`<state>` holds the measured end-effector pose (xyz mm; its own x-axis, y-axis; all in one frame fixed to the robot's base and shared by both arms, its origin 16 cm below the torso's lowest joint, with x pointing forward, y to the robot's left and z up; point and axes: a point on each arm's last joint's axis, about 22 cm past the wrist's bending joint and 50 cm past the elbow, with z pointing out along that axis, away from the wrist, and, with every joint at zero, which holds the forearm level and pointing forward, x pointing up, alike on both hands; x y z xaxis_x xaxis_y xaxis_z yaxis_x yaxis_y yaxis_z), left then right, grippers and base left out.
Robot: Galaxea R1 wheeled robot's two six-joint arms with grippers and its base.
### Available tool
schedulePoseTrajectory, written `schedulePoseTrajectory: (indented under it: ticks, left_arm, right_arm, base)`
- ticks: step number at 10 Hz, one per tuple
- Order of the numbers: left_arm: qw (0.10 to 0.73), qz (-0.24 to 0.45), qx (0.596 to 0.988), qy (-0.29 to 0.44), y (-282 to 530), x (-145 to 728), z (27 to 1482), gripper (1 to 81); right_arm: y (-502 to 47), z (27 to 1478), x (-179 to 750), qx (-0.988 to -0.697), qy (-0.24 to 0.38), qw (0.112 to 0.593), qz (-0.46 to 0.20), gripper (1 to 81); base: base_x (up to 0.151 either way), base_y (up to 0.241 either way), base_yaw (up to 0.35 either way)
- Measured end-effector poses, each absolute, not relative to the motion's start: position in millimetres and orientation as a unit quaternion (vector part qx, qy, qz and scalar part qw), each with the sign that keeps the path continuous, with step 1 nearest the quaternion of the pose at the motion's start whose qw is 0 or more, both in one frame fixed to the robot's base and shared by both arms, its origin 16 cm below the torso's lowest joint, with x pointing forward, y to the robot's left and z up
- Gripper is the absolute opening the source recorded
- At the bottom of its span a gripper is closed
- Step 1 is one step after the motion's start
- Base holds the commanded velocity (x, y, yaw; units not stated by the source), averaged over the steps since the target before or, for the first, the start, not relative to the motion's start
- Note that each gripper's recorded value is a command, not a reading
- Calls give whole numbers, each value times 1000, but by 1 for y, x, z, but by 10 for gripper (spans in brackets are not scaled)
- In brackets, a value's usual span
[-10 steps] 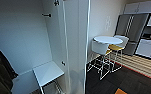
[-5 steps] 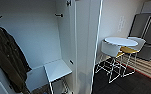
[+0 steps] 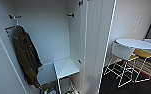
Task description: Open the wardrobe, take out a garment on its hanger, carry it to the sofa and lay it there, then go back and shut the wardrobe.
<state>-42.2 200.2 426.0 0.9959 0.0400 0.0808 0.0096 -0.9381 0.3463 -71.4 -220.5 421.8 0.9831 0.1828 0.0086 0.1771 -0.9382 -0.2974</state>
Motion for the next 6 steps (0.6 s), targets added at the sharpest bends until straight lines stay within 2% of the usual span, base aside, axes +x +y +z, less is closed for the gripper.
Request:
schedulePoseTrajectory:
  ticks: [6]
  left_arm:
    - [176,42,983,12,196,-41,426,811]
  right_arm:
    - [-216,422,-72,-984,-91,153,10,811]
  base:
    - [0,0,277]
